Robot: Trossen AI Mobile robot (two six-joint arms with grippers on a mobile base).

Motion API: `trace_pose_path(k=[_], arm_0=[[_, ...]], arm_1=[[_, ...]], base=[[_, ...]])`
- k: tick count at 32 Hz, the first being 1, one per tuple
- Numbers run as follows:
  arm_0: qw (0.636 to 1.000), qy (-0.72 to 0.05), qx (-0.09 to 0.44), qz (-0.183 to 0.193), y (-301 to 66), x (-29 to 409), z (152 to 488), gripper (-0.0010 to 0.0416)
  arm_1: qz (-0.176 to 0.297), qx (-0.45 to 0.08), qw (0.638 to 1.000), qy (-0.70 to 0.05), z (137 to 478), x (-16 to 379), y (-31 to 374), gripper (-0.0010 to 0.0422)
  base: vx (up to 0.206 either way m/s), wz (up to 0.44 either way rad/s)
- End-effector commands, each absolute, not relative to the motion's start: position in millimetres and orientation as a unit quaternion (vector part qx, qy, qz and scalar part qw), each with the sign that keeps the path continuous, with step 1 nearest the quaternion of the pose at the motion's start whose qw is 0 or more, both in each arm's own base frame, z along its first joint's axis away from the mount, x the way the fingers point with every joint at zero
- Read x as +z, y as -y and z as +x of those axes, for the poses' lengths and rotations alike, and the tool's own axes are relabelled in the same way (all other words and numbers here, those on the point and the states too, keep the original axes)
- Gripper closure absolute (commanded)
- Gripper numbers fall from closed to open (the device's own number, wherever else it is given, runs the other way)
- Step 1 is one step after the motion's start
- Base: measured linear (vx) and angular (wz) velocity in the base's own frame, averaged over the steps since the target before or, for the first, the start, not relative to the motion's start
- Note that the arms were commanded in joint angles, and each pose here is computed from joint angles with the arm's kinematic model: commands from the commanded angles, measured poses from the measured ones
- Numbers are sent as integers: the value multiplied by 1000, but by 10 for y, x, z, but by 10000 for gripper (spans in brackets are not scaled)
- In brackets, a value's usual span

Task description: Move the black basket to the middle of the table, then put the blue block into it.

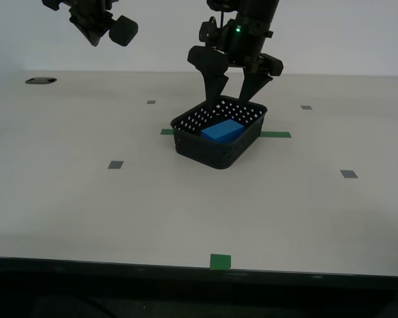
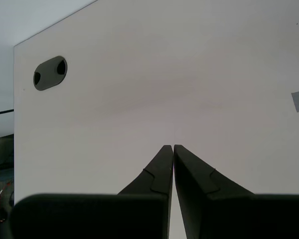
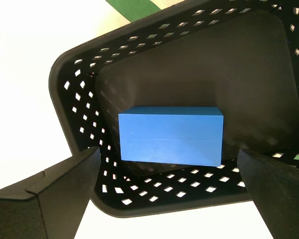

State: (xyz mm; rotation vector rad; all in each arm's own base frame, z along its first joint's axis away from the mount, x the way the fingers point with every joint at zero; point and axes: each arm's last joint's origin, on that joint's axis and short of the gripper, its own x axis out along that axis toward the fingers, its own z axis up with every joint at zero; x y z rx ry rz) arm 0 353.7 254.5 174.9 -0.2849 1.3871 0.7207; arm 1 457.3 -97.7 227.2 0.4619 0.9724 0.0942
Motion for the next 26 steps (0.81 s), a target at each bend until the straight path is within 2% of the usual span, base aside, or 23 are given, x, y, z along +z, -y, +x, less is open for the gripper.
trace_pose_path(k=[1, 6, 26], arm_0=[[702, -620, 325, -128, -2550, 1751, 3542, 38], [707, -613, 327, -127, -2560, 1754, 3555, 55], [717, -600, 331, -125, -2578, 1761, 3581, 55]], arm_1=[[220, 45, 859, -461, 4575, 2280, 977, 412], [219, 46, 860, -458, 4581, 2283, 977, 412], [218, 46, 862, -455, 4587, 2287, 980, 412]], base=[[0, 0], [0, 0], [0, 0]])
